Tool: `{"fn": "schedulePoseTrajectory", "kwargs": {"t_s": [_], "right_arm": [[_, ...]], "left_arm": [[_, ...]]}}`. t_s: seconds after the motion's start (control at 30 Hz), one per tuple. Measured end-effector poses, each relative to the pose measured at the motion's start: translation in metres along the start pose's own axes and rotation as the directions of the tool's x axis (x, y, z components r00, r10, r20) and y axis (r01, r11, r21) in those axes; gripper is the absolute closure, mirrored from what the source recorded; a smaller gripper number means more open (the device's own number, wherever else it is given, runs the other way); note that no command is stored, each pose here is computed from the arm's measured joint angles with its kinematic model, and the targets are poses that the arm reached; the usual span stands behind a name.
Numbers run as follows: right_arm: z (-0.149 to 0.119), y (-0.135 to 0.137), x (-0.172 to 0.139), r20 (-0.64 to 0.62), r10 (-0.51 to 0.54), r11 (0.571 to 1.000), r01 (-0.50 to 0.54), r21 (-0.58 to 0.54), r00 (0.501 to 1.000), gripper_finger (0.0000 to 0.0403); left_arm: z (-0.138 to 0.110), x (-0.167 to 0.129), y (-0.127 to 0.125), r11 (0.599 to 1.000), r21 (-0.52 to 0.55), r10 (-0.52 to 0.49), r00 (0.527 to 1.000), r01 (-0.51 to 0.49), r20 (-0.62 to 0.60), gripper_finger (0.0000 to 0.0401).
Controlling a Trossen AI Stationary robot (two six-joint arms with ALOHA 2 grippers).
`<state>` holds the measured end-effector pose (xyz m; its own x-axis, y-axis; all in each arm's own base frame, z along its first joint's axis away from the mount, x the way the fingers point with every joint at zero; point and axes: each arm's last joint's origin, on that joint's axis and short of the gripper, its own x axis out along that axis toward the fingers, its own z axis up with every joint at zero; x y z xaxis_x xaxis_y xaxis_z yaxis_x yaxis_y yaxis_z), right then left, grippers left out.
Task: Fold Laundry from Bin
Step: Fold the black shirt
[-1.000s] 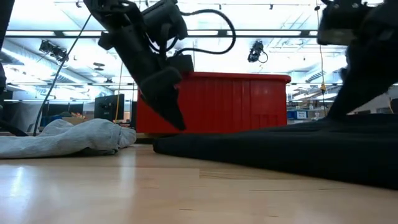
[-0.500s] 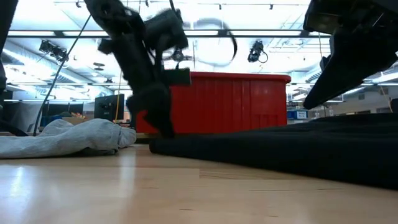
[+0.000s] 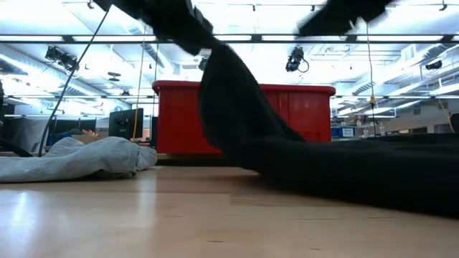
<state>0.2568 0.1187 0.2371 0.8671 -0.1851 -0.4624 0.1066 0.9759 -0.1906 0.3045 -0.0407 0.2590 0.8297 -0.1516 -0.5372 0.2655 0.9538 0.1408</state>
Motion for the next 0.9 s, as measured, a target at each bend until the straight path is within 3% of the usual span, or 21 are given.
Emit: {"fn": "schedulePoseTrajectory", "kwargs": {"t_s": [0.13,0.27,0.6,0.77,0.9], "right_arm": [[0.035,-0.019,-0.005,0.083,0.028,0.998,-0.023,-0.057,0.996,0.0209],[0.054,-0.035,0.009,0.089,0.163,0.986,-0.158,-0.061,0.983,0.0191],[0.064,-0.056,0.041,-0.017,0.364,0.929,-0.365,-0.061,0.931,0.0150],[0.066,-0.052,0.041,-0.007,0.386,0.914,-0.383,-0.132,0.923,0.0175],[0.068,-0.049,0.038,0.001,0.396,0.904,-0.390,-0.175,0.918,0.0243]], "left_arm": [[0.007,-0.001,-0.009,1.000,0.023,-0.020,0.998,0.018,0.052,0.0400],[0.015,0.000,-0.015,0.997,0.081,-0.027,0.991,0.017,0.133,0.0400],[0.029,-0.003,-0.020,0.982,0.187,-0.024,0.962,-0.029,0.272,0.0396],[0.038,-0.007,-0.018,0.978,0.199,-0.009,0.932,-0.068,0.363,0.0395],[0.047,-0.011,-0.017,0.971,0.208,0.007,0.889,-0.115,0.457,0.0395]]}}
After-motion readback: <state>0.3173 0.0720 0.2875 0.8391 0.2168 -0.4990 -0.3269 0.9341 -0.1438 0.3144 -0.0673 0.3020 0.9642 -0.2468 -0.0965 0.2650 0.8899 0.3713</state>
